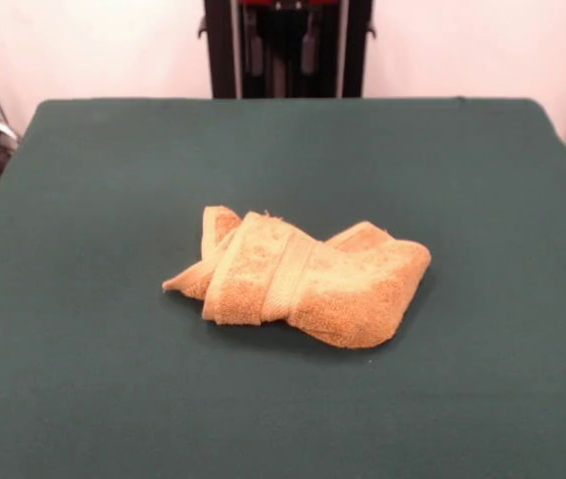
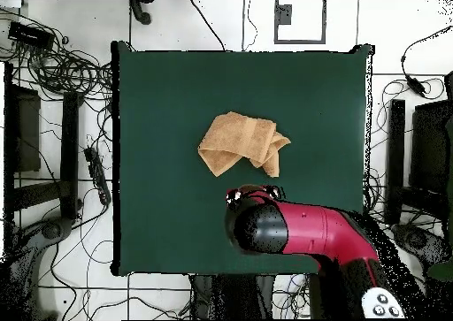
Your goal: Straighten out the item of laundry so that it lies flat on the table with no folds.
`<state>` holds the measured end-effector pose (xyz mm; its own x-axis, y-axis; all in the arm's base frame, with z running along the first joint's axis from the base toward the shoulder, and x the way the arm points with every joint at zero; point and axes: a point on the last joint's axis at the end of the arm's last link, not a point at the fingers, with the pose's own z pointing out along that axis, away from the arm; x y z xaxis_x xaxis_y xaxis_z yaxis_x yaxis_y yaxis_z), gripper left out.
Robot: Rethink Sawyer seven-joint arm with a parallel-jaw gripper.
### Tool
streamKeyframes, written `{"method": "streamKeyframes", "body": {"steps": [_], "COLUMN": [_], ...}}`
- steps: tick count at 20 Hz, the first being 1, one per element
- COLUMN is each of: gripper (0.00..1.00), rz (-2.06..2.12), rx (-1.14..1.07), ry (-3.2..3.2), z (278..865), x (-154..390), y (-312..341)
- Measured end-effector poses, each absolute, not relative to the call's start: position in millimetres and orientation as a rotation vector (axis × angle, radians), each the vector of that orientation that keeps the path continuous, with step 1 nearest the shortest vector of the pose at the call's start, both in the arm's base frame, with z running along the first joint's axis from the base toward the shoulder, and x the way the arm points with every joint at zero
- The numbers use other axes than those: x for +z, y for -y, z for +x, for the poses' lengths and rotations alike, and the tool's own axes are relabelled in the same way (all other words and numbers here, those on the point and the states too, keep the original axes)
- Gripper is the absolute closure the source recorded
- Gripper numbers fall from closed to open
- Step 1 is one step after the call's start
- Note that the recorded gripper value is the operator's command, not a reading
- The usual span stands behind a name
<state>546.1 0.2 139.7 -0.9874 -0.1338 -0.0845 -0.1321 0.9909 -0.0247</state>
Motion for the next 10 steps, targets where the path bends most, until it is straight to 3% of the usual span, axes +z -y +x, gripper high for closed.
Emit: {"method": "streamKeyframes", "body": {"steps": [10], "gripper": [0.0], "rz": [-0.276], "rx": [0.032], "ry": [-2.895], "z": [576.3], "x": [117.7], "y": [-1.2]}}
